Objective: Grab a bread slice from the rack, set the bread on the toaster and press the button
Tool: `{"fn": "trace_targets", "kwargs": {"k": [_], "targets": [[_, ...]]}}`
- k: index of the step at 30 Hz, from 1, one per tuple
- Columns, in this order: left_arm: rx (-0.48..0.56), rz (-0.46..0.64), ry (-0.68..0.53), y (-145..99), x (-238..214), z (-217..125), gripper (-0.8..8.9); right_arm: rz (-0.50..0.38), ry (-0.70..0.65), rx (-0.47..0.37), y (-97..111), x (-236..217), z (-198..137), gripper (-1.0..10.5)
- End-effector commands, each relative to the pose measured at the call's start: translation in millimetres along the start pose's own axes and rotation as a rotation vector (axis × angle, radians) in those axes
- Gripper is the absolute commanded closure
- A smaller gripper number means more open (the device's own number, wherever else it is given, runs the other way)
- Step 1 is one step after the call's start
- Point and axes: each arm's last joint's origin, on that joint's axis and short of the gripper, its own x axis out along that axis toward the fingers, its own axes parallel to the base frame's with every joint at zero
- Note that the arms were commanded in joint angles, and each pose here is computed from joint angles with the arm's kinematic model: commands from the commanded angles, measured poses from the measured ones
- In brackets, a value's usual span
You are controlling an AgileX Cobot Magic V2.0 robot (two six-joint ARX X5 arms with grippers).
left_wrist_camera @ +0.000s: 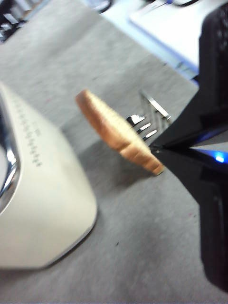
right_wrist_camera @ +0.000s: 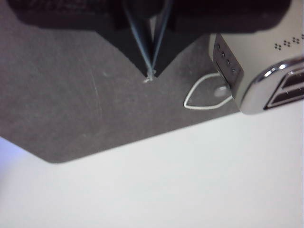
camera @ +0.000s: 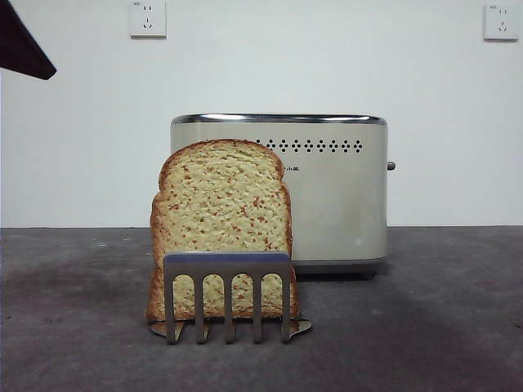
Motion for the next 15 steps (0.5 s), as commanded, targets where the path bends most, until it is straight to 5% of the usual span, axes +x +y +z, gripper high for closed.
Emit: {"fn": "trace_targets", "kwargs": {"k": [1, 7, 15], "targets": [[0.095, -0.041, 0.059, -4, 1, 14, 8.18, -0.006, 0.028, 0.005, 1, 2, 1, 9.5], [0.199, -0.107, 0.173, -16, 12, 37, 8.17, 0.022, 0.108, 0.004, 2, 9, 1, 9.5], [0.421, -0.028, 0.38, -38, 43, 55, 8.15, 0.06, 0.136, 0.006, 5, 11, 7, 9.5]]}}
